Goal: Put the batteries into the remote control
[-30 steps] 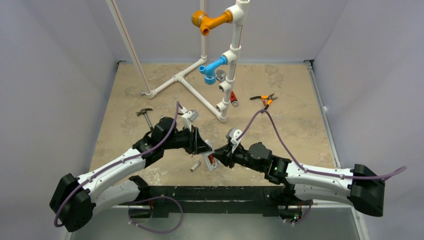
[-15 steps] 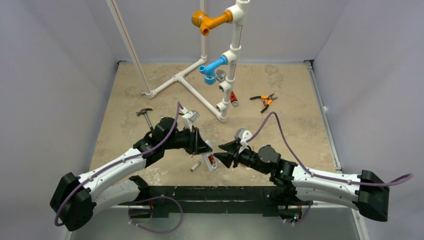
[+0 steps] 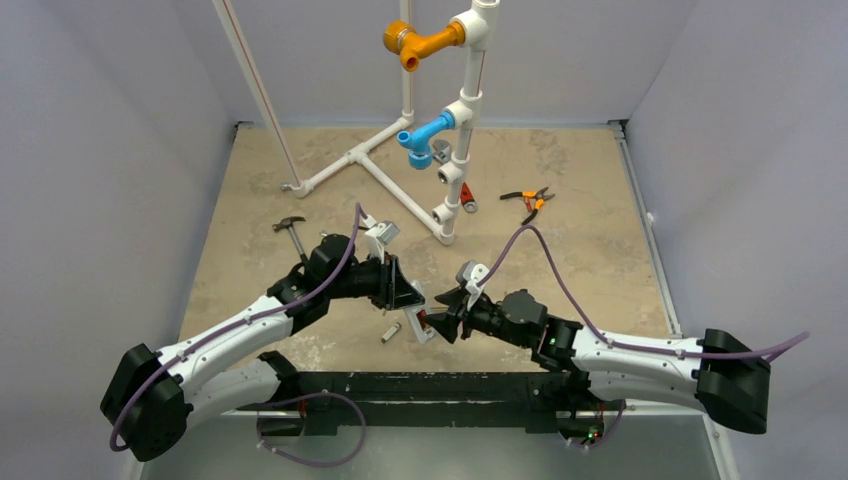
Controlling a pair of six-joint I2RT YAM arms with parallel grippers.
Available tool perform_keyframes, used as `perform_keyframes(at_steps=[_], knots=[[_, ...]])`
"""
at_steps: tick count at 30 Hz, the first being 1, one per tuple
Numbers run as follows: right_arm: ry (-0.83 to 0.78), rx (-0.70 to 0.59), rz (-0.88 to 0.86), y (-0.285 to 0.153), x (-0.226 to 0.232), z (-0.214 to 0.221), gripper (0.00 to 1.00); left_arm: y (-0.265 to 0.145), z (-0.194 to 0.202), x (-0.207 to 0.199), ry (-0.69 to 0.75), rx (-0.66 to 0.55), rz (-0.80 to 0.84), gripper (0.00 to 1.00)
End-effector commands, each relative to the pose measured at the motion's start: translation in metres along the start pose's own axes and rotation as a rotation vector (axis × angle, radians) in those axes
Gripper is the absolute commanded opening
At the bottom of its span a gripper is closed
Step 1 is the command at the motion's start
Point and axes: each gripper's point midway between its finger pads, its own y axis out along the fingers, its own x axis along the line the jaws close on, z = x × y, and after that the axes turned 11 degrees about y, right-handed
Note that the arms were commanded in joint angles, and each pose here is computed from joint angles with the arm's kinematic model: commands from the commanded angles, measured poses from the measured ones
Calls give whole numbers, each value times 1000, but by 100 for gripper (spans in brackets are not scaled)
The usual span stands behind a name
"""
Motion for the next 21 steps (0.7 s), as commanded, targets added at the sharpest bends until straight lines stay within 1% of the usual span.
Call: perform_keyframes(at_steps=[1,4,8,12,21], knots=[[5,-71,-49,5,14,-26,53,-2,-22,-15,37,-51,44,0],[5,-67,-50,5,14,-25,53,-2,-23,-16,39,-51,45,0],[5,-71,-19,6,8,-24,49,-1,-25,-16,40,-52,47,0],[6,-79,17,8,1,-24,49,0,-23,-15,38,-48,47,0],[9,-76,27,13,-1,-23,50,0,-24,-17,37,-50,53,0]])
